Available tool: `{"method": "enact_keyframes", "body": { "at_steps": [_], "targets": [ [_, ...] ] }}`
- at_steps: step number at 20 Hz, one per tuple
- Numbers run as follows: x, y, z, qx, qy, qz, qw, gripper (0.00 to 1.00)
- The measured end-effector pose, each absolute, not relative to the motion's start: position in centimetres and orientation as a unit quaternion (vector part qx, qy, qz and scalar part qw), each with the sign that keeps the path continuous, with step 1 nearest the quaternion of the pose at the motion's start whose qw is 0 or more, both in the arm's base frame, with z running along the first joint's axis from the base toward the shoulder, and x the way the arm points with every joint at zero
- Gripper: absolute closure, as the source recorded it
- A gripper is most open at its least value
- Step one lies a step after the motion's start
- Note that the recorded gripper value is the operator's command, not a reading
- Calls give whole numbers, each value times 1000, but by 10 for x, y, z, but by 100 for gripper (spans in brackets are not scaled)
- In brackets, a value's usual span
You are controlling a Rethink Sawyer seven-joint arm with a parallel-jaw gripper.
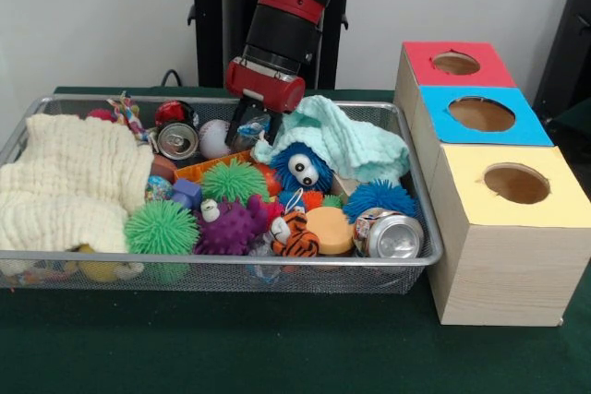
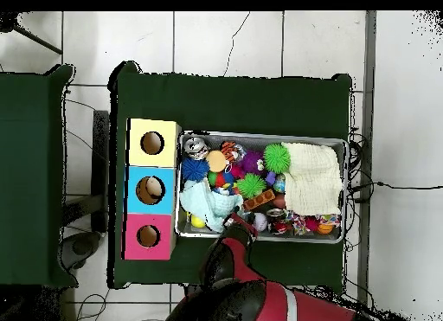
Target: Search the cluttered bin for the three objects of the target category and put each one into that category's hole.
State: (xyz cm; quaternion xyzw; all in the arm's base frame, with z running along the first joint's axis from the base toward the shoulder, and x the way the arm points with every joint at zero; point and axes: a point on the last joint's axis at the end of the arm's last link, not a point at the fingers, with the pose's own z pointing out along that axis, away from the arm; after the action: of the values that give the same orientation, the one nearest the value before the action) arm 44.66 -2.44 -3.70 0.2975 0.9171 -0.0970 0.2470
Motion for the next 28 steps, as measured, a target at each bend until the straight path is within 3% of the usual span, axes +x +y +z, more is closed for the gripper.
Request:
{"method": "enact_keyframes", "body": {
  "at_steps": [1, 2, 3, 28],
  "targets": [
    [445, -24, -38, 298, 918, -97, 244, 0],
    [444, -24, -38, 299, 918, -97, 242, 100],
    [442, -23, -40, 300, 920, -94, 233, 0],
    [443, -16, -38, 302, 927, -80, 210, 0]
  ]
}}
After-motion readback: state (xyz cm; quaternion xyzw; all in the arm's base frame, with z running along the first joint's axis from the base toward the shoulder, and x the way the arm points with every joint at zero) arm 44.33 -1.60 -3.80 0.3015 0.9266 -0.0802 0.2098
